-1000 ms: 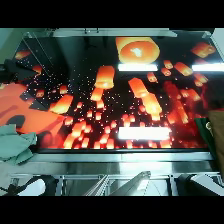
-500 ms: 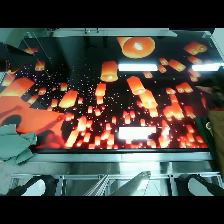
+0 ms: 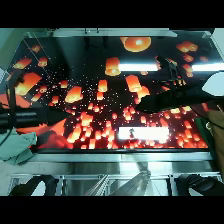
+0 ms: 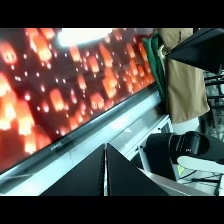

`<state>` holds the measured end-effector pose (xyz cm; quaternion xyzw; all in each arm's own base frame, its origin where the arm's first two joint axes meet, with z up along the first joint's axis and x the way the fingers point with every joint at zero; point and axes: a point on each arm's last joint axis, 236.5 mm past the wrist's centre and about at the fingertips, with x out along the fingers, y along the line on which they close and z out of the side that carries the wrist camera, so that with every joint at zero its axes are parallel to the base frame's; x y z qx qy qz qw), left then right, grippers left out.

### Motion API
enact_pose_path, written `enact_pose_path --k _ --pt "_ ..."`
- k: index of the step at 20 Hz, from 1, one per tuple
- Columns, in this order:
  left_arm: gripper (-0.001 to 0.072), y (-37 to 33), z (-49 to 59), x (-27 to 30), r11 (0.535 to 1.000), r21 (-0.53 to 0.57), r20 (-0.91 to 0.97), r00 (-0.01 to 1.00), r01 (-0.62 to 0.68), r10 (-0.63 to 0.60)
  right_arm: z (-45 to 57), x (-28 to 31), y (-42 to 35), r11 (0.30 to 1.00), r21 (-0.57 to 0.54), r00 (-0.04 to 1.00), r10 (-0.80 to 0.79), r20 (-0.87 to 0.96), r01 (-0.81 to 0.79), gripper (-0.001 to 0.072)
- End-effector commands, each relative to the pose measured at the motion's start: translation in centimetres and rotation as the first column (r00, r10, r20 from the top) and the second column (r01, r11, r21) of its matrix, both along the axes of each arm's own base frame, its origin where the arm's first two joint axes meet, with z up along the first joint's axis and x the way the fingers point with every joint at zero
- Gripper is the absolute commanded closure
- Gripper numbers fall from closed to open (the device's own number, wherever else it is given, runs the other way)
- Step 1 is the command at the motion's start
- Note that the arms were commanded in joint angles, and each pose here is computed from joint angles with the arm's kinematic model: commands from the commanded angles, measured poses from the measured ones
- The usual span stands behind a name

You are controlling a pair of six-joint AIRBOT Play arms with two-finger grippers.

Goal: Fold the shirts.

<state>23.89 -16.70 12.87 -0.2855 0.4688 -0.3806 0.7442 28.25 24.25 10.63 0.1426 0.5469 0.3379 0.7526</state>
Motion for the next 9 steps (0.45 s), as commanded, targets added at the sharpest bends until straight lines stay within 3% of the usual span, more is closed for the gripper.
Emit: enact_pose_path --k 1,9 --pt "0.0695 -0.63 -1.65 -1.63 1.000 -0.006 -0.032 0.999 0.011 -0.011 -0.02 -0.64 1.05 1.000 0.011 1.000 0.025 0.002 -0.025 0.0684" --pt "0.0696 -0.64 -1.60 -1.61 1.000 -0.007 -0.032 0.999 0.011 -0.011 -0.07 -0.63 1.07 1.000 0.011 1.000 0.025 0.000 -0.025 0.0684"
